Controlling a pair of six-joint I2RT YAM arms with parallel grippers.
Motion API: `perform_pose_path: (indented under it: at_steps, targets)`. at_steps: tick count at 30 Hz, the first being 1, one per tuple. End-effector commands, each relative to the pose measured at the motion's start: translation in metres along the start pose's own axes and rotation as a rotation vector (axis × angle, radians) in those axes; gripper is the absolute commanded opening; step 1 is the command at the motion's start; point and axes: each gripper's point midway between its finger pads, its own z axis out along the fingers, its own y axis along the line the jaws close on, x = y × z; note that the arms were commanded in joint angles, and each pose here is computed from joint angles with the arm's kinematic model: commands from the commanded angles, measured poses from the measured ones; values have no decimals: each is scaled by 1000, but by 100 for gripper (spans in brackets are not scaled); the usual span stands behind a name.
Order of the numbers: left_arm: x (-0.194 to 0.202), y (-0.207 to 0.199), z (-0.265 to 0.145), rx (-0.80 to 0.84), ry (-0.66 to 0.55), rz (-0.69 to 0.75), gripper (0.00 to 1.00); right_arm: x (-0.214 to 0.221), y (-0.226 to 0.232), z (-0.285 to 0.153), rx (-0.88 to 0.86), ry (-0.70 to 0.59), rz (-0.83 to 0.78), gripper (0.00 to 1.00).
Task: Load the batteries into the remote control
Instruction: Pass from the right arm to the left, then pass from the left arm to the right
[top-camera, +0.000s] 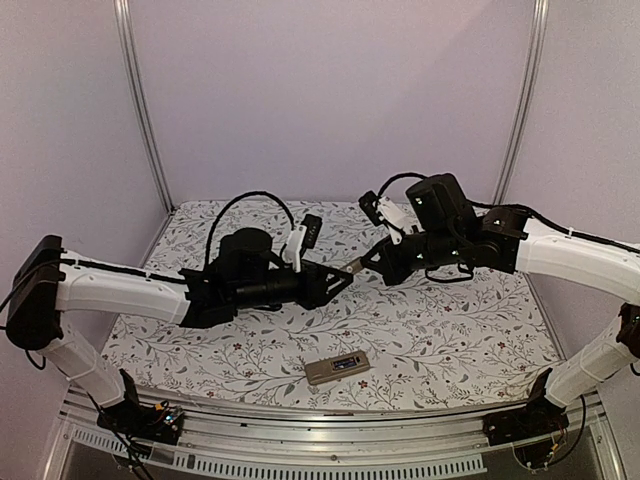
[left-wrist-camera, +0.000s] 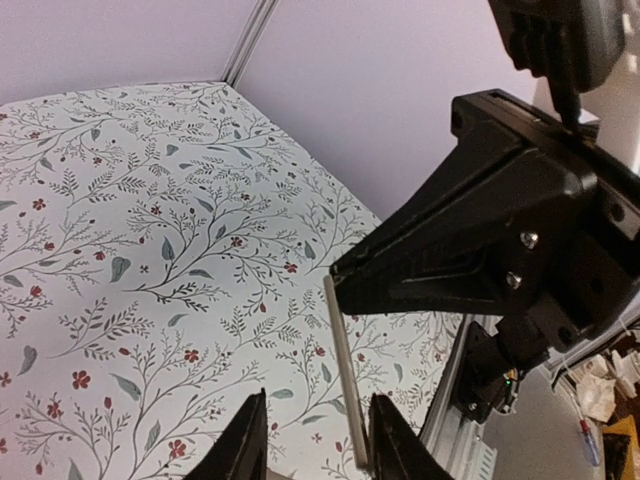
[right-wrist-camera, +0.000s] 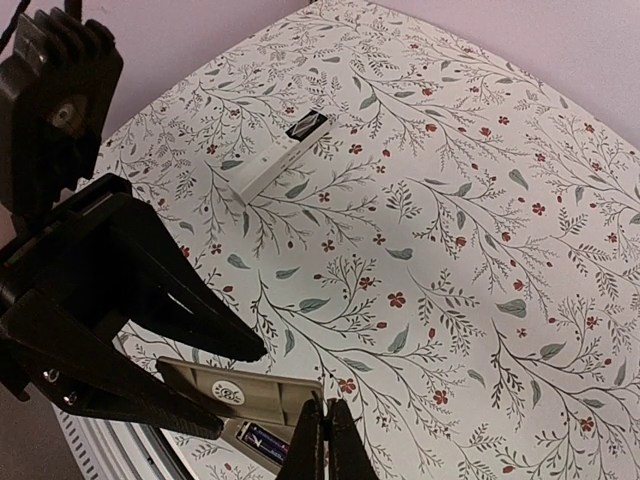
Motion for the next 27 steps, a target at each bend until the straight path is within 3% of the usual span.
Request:
perform_pose_path:
  at_steps: [1, 5, 11, 15, 17, 20, 24, 27]
  targets:
    - [-13, -3, 4, 27, -30, -4, 32, -12, 4, -9, -3, -44, -9, 0]
    - [-17, -6, 6, 38, -41, 4, 26, -10, 5, -7, -5, -39, -9, 0]
    - [-16, -2, 6, 23, -43, 18, 0, -11, 7, -7, -15, -41, -11, 0]
    - [-17, -5, 3, 32, -47, 52, 0, -10, 9, -9, -28, -35, -31, 0]
    - [-17, -7, 0, 34, -46, 114, 0, -13, 10, -14, -29, -42, -50, 9]
    - [-12, -9, -9, 9, -28, 305, 0, -22, 14, -33, -48, -72, -116, 32]
    - [12, -29, -33, 20, 17, 774, 0, -36, 34, -77, -218, -116, -211, 61]
    - [30, -46, -56, 58, -2, 1134, 0, -39, 50, -104, -348, -136, -245, 70]
